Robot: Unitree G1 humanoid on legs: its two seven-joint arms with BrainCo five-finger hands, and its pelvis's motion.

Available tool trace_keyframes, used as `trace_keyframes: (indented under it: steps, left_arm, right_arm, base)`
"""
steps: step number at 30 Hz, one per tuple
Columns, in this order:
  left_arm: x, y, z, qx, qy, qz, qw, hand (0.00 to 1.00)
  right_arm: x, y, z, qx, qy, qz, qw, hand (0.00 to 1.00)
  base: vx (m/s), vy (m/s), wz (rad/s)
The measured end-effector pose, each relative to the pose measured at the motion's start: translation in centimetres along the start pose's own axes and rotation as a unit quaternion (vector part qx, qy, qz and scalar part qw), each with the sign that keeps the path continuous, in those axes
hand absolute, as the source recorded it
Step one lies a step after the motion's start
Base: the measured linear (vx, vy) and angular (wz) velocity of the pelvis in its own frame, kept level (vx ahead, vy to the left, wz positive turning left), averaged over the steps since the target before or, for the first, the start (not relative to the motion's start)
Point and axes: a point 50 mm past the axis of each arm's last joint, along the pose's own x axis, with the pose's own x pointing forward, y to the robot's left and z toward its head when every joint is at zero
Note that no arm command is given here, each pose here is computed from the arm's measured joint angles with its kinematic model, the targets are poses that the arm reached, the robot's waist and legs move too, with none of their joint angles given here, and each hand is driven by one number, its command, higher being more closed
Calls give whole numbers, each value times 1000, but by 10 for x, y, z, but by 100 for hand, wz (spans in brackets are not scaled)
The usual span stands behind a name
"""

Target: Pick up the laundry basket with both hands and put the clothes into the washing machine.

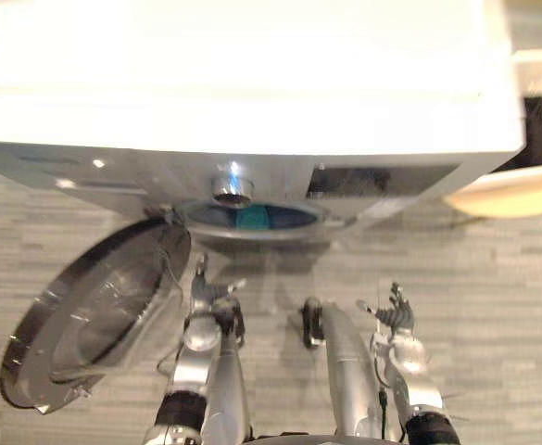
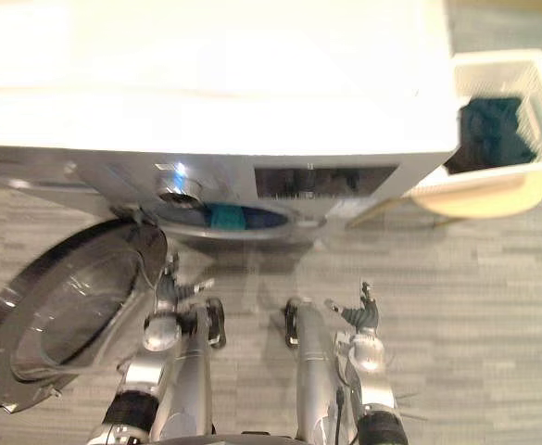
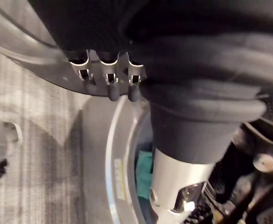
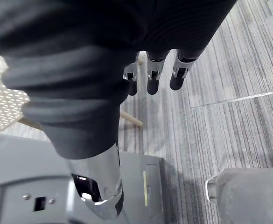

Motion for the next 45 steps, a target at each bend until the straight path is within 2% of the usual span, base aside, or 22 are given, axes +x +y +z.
trace_keyframes:
  steps: [3,7,14,20,21,27,32,35,41,45]
  left_arm:
    - [-3,3,-30,0,61,-9,998,0]
    - [-6,7,-48,22,98,-19,995,0]
    - [-3,26,-57,68,116,-16,991,0]
    - [0,33,-55,104,110,-22,988,0]
    - [2,31,-50,115,102,-28,988,0]
    - [2,18,-44,151,80,-57,984,0]
    - [-4,17,-56,148,96,-59,983,0]
    - [-8,7,-58,136,94,-69,984,0]
    - [-11,6,-61,129,96,-67,985,0]
    - [-11,8,-62,122,99,-62,986,0]
  right_arm:
    - [0,-7,-18,7,43,-11,999,0]
    - [-2,-22,-42,18,98,-30,995,0]
    - [-4,-44,-65,23,154,-56,986,0]
    - [11,-33,-37,14,114,-36,993,0]
    - [17,-26,-25,13,95,-27,995,0]
    - [20,-29,-20,-11,94,-35,995,0]
    - [19,-29,-24,-55,99,-29,993,0]
    - [15,-48,-36,-73,120,-58,988,0]
    - [14,-45,-39,-75,127,-55,988,0]
    - [23,-38,-19,-82,92,-45,991,0]
  base:
    - [157,89,-11]
    - [104,92,-28]
    - [86,74,-28]
    - [-47,4,-139]
    - [-117,-120,-145]
    - [-42,-148,-175]
    - [134,-166,-233]
    - [221,0,-132]
    - [272,81,-53]
    - [437,163,5]
